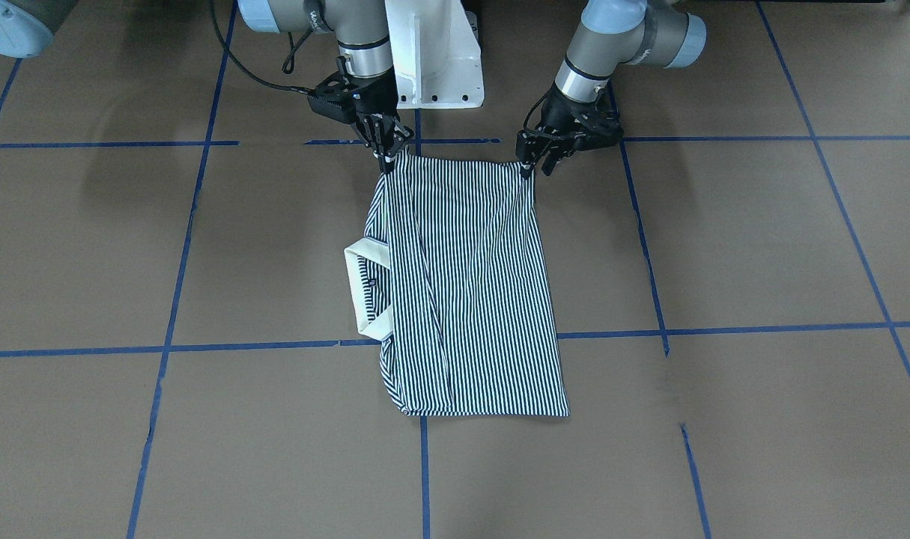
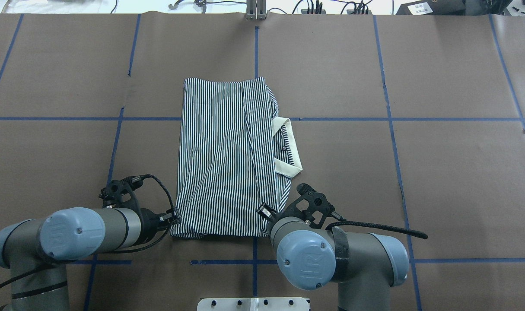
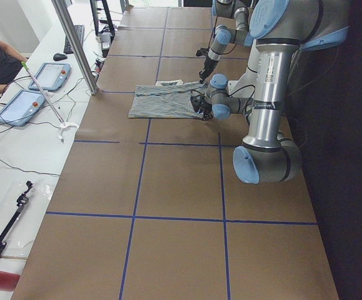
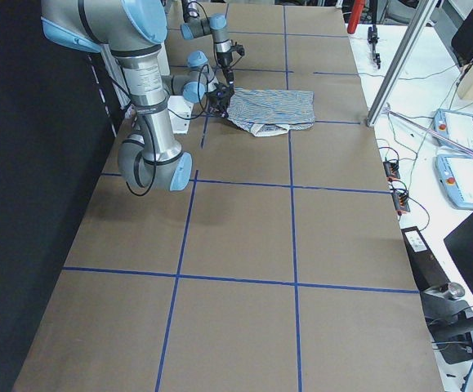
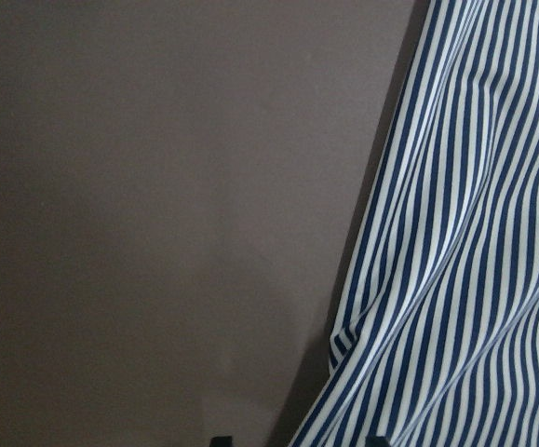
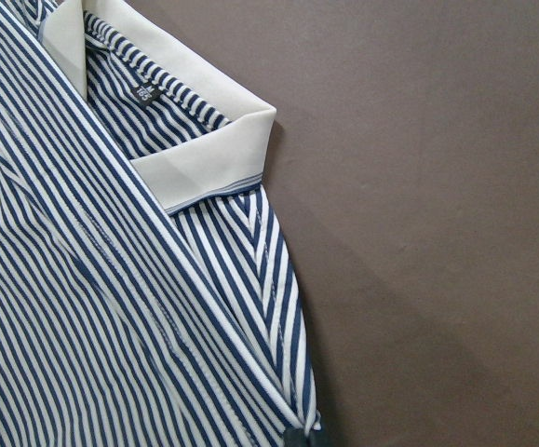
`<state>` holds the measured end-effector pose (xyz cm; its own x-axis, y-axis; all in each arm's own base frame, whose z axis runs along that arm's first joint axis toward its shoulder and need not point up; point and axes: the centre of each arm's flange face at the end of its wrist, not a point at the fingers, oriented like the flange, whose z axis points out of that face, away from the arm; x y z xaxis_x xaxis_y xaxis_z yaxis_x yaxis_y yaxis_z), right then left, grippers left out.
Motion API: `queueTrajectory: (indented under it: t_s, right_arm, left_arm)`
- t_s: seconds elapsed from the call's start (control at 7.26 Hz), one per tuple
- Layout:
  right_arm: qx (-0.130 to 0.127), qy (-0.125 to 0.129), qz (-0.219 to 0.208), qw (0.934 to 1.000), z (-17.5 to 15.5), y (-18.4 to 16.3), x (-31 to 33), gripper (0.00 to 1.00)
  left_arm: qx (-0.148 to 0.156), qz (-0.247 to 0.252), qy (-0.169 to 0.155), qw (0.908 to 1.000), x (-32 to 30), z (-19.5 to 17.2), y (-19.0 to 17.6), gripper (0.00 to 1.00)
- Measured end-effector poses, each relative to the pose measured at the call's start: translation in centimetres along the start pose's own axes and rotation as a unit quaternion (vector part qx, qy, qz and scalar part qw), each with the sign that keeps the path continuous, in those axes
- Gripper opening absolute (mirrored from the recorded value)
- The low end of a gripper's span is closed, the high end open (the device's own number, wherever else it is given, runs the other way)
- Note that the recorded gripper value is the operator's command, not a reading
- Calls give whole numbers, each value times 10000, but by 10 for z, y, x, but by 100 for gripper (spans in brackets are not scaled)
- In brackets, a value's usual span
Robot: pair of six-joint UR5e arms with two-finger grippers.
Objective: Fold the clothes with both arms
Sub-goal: 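Grasp the shirt's near edge with both grippers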
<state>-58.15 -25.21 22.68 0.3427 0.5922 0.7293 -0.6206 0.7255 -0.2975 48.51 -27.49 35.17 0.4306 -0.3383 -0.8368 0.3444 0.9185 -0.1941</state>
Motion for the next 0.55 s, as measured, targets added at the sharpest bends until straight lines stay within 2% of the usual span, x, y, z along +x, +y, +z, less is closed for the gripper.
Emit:
queueTrajectory:
  t_s: [0.14,0.28,0.55]
  right_arm:
    - [-4,-6,2,10000,-1,-1,0,0]
    - [-12,-18,5,10000,-3,-2,1,0]
    - [-25,-29,6,10000,-7,-5,5,0]
  left_arm:
    - [-14,5,-11,10000,0,1,2,26]
    - [-21,8,-20,10000,0,1,3,22]
    - [-38,18,-28,10000,2,2,6,25]
